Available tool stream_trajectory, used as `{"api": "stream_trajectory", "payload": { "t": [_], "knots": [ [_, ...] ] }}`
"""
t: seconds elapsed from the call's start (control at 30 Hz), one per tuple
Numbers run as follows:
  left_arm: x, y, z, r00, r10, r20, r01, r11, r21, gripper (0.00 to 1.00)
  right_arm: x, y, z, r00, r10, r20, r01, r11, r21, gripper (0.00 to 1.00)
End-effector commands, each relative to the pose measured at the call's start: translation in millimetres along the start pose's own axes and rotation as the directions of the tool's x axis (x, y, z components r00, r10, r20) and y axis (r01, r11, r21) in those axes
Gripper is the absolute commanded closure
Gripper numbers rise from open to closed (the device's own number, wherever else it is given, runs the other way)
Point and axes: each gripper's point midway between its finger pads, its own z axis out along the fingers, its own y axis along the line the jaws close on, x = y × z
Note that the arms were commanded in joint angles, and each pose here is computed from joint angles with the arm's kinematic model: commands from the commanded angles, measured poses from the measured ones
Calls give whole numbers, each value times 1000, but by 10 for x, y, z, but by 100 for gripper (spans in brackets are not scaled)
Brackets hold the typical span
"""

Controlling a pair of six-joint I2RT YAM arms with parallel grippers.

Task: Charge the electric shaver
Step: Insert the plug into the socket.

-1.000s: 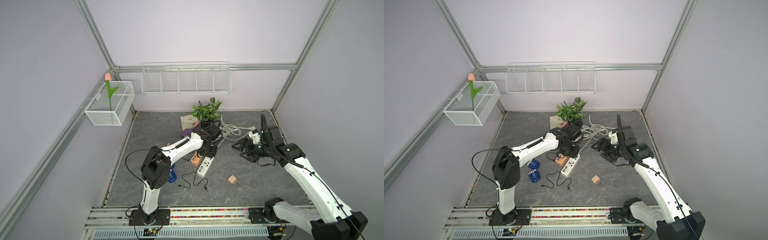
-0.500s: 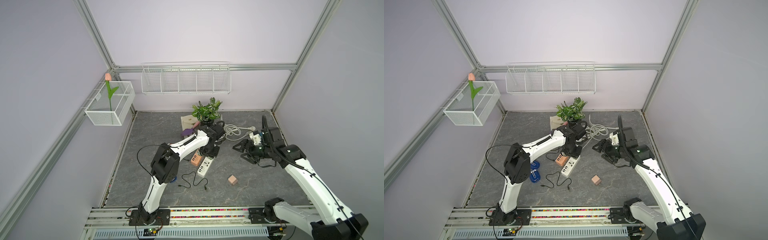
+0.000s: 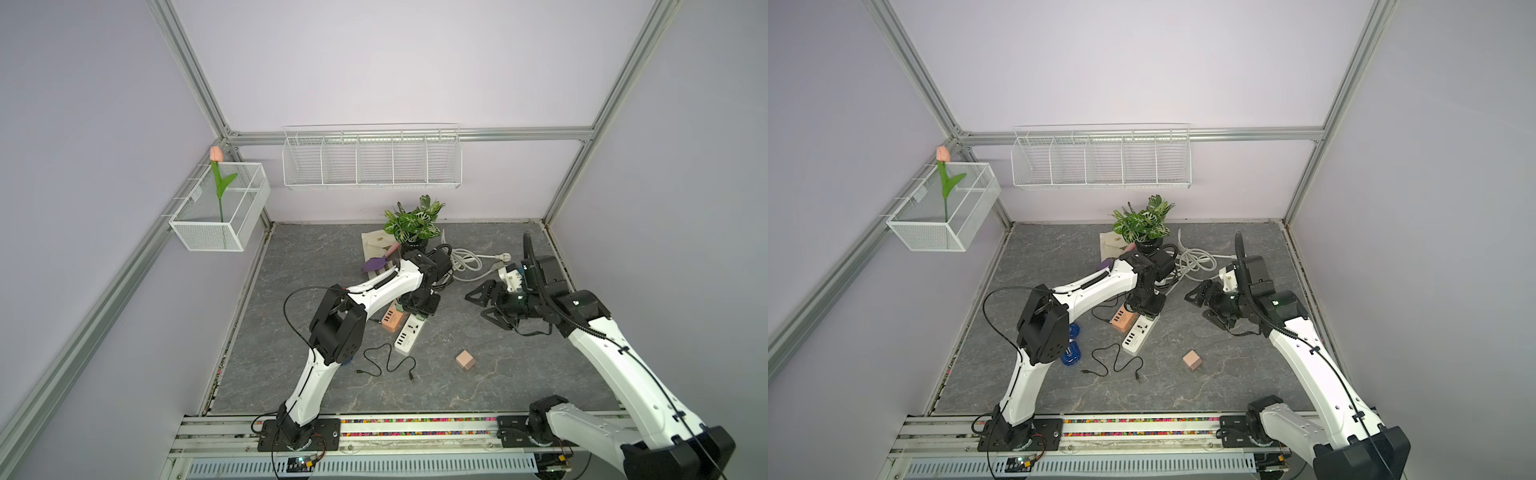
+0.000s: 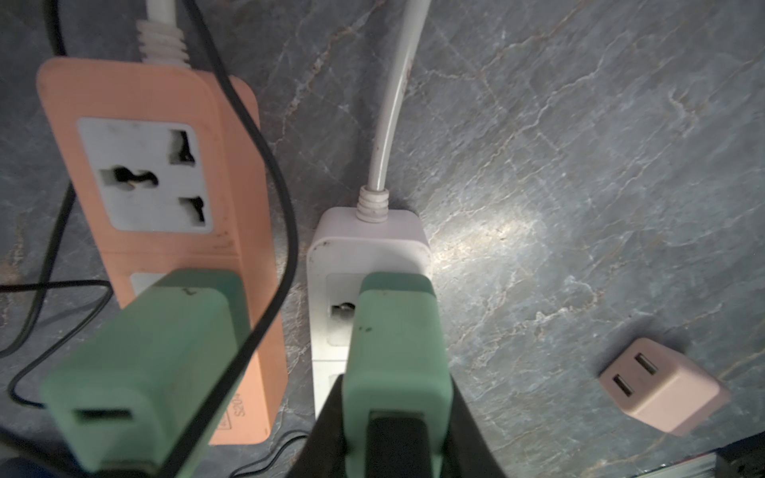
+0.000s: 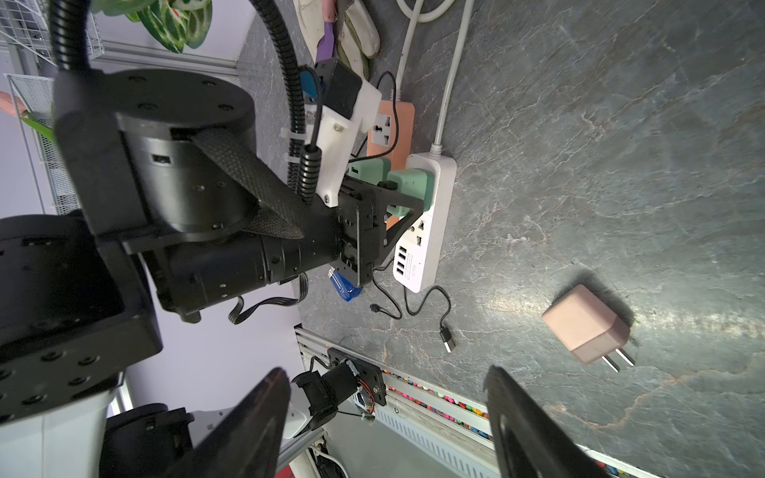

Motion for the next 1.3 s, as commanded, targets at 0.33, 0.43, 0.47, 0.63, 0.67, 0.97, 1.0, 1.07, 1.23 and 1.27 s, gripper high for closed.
{"api": "stream_trajectory", "payload": {
  "t": [0.33,0.43,0.47,0.63,0.67,0.97,1.0,1.07,1.23,1.27],
  "knots": [
    [189,111,430,989,20,-144,-33,995,-90,100,24,-23,16,1000,28,-7,-28,999,-16,23],
    [246,104,542,987,17,-160,-30,996,-83,100,28,-28,24,999,30,-11,-30,999,-17,23],
    [247,96,534,988,16,-154,-28,996,-80,100,27,-35,27,999,31,-10,-31,999,-14,23],
    [85,-18,76,999,-14,-39,13,999,-29,75,20,-56,26,1000,26,-3,-26,1000,-2,21],
    [52,-51,-50,1000,-26,-13,25,1000,-13,67,16,-62,25,1000,27,-1,-27,1000,2,20],
    [-55,-301,-1172,971,-133,200,95,978,187,38,-105,-57,-38,998,3,56,-6,999,45,20],
    [-45,-333,-1261,966,-146,215,98,971,216,38,-131,-44,-53,998,-5,68,1,999,49,20],
    [-31,-357,-1414,953,-184,240,116,955,272,37,-180,-16,-78,996,-22,85,17,998,58,20],
    [-67,73,-1765,848,-464,257,320,834,450,40,-246,230,-70,984,-151,97,143,986,90,22],
    [-65,249,-1791,804,-543,244,382,785,488,42,-237,292,-41,978,-187,90,178,979,97,23]
  ]
}}
